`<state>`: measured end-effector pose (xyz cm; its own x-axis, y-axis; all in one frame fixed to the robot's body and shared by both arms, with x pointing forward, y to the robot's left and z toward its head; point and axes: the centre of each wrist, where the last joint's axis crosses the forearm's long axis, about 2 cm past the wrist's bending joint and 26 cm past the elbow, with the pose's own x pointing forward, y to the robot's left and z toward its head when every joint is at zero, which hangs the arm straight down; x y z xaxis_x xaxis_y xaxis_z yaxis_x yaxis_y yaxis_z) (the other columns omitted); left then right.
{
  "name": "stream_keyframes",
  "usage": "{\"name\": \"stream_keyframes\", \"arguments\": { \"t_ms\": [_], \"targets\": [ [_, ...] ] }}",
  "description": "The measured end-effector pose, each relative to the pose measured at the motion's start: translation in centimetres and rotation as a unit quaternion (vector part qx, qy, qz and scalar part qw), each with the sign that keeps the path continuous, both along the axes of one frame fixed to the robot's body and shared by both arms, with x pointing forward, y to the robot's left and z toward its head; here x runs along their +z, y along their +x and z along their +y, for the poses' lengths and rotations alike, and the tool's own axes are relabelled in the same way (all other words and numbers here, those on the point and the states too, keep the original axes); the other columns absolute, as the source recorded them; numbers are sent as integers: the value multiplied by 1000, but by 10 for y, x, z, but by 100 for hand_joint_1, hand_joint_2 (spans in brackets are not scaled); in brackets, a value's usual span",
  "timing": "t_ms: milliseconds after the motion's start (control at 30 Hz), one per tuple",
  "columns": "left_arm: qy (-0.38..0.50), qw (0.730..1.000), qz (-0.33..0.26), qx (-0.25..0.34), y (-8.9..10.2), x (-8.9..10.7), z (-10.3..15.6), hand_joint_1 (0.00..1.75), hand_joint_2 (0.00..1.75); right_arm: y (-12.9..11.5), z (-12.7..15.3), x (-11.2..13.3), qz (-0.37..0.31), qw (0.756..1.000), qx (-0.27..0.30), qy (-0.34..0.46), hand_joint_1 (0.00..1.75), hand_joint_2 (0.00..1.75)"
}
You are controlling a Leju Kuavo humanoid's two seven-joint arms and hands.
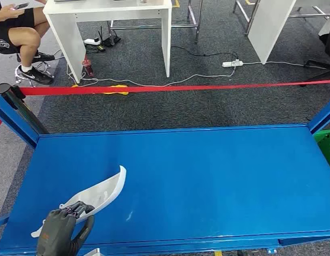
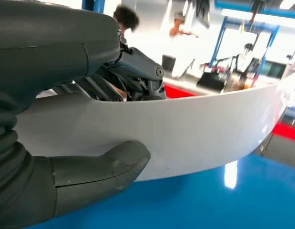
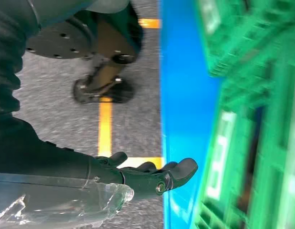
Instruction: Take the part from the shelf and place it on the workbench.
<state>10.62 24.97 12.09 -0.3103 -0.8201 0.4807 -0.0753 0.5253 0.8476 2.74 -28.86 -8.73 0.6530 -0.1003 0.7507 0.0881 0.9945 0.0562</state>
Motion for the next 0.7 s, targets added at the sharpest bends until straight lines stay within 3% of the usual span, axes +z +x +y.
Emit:
{"name": "stream_keyframes", "arguments": {
  "t_ms": [200,400,700],
  "targets": [
    [0,1000,0,0,0,0,0,175,175,0,0,0,0,1000,0,0,0,175],
    [-8,997,-80,4,-11,12,-8,175,175,-4,-5,9,6,998,-19,-63,0,175],
    [-17,994,-106,5,-17,15,-11,175,175,-3,-3,16,15,997,1,-79,0,175]
  ]
}}
